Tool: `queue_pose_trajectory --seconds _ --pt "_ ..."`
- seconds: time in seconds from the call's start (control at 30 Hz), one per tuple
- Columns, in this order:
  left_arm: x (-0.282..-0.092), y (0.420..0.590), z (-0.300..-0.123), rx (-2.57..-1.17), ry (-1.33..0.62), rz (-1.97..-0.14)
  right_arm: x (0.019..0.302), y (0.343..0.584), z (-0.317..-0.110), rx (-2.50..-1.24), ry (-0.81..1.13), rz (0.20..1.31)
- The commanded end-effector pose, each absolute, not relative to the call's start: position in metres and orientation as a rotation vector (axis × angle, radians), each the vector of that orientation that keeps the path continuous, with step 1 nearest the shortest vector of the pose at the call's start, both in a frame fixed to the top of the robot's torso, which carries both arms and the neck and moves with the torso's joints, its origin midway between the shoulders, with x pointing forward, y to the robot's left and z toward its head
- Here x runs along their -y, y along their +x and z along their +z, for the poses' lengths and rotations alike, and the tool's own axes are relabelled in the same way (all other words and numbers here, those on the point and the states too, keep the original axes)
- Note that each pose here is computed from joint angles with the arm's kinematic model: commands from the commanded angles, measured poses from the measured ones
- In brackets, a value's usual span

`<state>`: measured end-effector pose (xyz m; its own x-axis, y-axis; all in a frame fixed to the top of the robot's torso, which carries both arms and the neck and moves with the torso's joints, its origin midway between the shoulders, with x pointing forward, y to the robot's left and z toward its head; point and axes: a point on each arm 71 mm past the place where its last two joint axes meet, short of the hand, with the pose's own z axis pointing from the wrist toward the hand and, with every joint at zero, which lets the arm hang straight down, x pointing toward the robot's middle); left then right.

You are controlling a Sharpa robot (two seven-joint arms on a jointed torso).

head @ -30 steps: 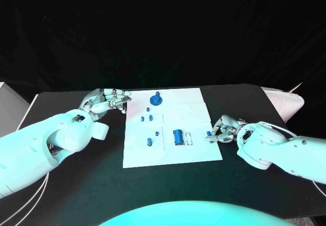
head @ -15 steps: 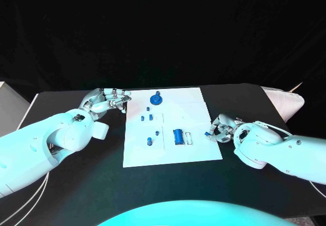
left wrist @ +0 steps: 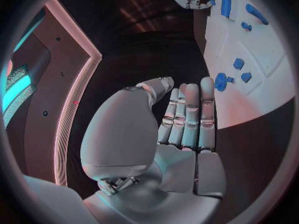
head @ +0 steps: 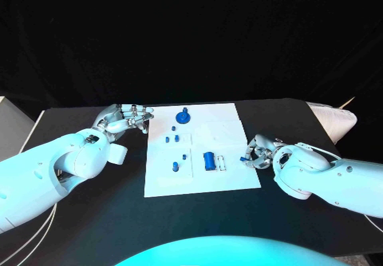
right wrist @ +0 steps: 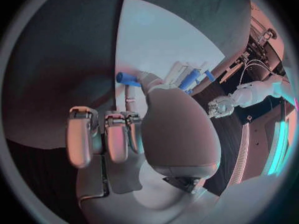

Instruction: Assemble the parts on the task board

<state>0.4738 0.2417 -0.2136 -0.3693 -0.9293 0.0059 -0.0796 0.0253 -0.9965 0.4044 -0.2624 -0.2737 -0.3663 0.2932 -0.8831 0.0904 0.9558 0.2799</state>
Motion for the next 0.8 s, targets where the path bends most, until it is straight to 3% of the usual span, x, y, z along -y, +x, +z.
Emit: queue_pose_trajectory --seconds 0.03,0.3,0.63,0.8 --pt "-0.239 0.473 -0.212 -1.551 -1.054 -1.459 0.259 0.396 -0.286 -2.028 0.222 0.171" --pt "-0.240 0.473 -0.212 -1.551 -1.054 -1.458 0.252 0.392 -0.278 -1.973 0.285 0.240" --pt "-0.239 0.473 -0.212 -1.552 -1.053 -1.460 0.229 0.391 -0.247 -1.917 0.386 0.397" --pt "-0.238 0.473 -0.212 -1.552 -1.053 -1.462 0.220 0.394 -0.247 -1.928 0.400 0.414"
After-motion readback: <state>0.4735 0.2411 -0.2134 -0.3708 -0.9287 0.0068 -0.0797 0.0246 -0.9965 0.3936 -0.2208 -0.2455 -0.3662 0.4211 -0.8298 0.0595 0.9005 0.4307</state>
